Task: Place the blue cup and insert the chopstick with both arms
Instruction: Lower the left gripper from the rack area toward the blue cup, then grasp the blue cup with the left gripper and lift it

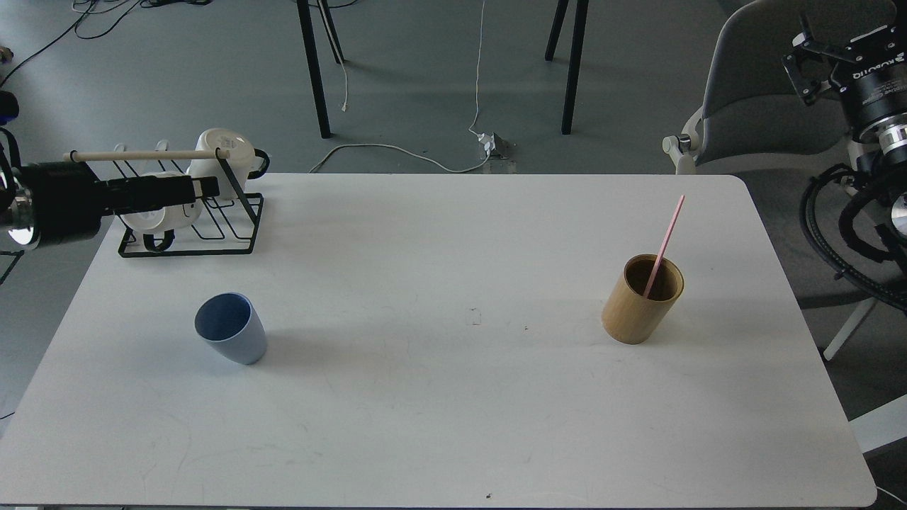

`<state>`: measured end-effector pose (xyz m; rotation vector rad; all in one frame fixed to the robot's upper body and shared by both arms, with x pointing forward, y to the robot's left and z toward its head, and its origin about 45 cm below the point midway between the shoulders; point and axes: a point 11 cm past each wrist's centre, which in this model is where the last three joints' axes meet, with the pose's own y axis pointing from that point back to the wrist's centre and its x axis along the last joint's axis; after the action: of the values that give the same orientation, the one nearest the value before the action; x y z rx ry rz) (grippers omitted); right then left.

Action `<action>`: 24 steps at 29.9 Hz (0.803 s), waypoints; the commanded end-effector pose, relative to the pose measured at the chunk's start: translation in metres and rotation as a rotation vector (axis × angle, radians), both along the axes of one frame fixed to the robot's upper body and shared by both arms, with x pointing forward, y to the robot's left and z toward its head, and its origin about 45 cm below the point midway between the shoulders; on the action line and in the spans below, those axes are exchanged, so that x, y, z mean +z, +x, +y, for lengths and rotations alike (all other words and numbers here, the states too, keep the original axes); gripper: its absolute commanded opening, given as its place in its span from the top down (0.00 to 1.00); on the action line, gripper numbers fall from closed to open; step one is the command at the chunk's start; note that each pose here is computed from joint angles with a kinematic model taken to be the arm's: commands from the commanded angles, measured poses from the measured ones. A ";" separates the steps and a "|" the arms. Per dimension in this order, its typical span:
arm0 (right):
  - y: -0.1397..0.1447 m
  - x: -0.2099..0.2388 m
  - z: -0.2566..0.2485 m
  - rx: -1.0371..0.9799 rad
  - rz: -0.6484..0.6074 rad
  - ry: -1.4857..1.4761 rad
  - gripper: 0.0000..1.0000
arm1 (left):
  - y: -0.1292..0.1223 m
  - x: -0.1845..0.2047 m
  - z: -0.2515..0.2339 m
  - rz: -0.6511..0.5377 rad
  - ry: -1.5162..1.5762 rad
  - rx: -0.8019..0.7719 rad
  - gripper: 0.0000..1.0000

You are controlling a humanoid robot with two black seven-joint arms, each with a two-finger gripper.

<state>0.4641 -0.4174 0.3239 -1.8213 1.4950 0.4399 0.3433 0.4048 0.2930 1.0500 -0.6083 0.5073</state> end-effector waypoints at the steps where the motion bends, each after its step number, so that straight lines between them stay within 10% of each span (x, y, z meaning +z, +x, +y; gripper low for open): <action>1: -0.001 -0.001 -0.003 -0.006 0.002 -0.004 0.00 | -0.007 -0.015 0.009 -0.006 0.085 -0.032 0.05; 24: -0.003 -0.002 -0.010 -0.020 0.010 -0.010 0.00 | -0.025 -0.124 0.013 0.010 0.350 -0.194 0.44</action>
<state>0.4615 -0.4271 0.3217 -1.8128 1.5226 0.4318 0.3214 0.4234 0.1791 1.3195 -0.8197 0.2393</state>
